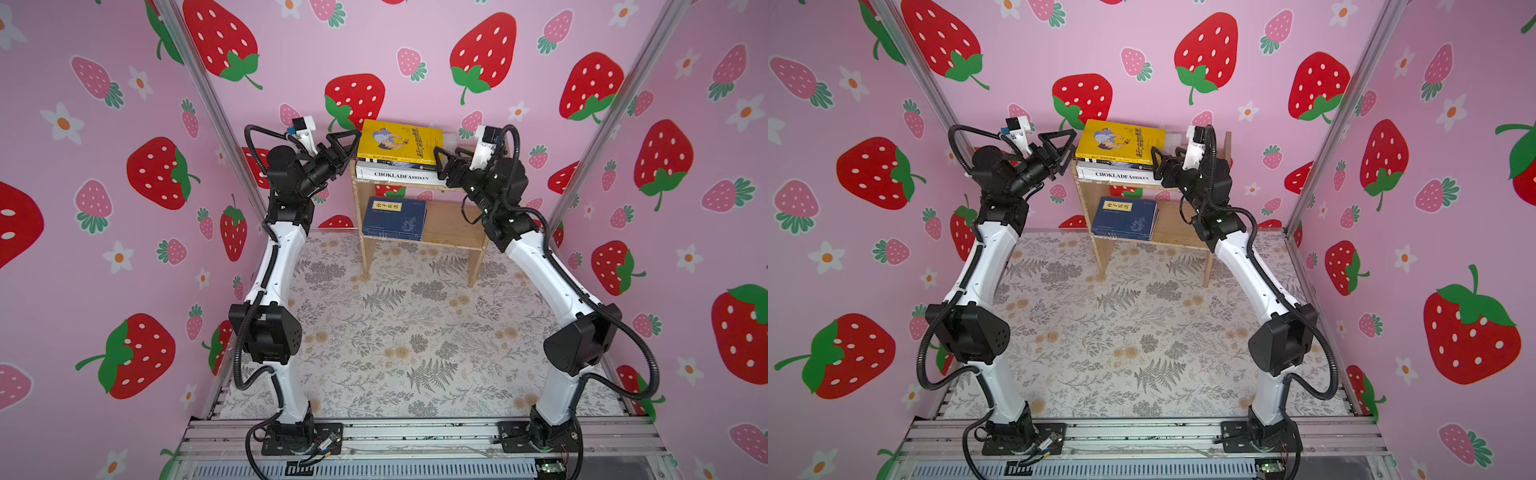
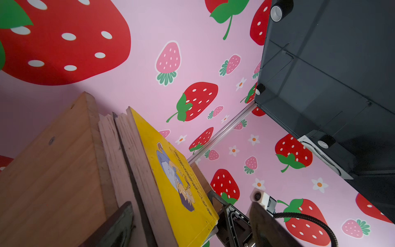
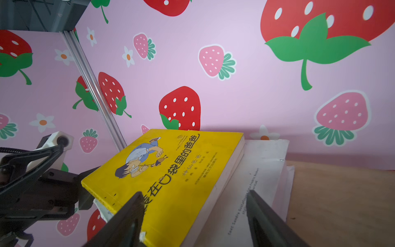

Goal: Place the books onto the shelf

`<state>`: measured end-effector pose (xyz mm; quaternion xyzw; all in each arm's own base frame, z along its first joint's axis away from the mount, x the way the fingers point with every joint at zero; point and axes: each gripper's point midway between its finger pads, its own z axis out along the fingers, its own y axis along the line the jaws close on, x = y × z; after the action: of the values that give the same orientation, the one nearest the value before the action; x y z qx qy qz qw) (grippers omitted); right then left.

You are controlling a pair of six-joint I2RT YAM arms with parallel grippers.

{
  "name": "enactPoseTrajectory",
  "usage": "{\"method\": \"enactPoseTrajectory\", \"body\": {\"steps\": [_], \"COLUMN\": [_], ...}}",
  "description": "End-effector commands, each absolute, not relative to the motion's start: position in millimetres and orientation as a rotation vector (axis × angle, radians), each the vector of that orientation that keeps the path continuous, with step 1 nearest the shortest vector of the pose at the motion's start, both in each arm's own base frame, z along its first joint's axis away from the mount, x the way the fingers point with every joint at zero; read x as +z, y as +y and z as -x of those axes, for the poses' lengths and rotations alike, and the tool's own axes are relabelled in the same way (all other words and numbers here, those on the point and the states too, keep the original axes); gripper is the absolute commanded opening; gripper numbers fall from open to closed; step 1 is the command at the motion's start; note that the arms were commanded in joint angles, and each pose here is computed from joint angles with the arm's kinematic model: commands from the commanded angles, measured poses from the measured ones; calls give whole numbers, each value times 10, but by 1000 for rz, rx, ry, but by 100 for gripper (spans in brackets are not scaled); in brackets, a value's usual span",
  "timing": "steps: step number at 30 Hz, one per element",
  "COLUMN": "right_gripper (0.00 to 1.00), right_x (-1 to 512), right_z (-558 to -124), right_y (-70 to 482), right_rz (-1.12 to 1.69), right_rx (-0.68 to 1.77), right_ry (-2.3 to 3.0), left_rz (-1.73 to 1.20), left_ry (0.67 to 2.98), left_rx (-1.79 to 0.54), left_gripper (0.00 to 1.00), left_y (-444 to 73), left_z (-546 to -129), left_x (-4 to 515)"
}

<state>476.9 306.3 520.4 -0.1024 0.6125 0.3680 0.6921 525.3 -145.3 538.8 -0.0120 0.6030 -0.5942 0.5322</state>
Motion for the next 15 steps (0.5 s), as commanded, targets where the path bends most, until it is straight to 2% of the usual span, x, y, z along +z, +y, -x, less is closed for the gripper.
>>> {"method": "enactPoseTrajectory", "body": {"steps": [1,9,15], "right_gripper": [76,76,76], "right_x": [5217,5276,5289], "right_z": [-4707,-4610,-4546], "right_y": [3164,3163,3237], "right_rz": [279,300,345], "right_rx": [839,847,849], "right_ry": [1375,1356,1345], "left_rz": [-31,-58,-21], "left_ry": [1442,1459,1460], "left_rx": [-1479,-1478,-1416], "left_gripper": [86,86,87], "left_y": [-1620,-1736,-1640], "left_z": [-5170,-5132,-5171], "left_x": [5451,5450,5450]}}
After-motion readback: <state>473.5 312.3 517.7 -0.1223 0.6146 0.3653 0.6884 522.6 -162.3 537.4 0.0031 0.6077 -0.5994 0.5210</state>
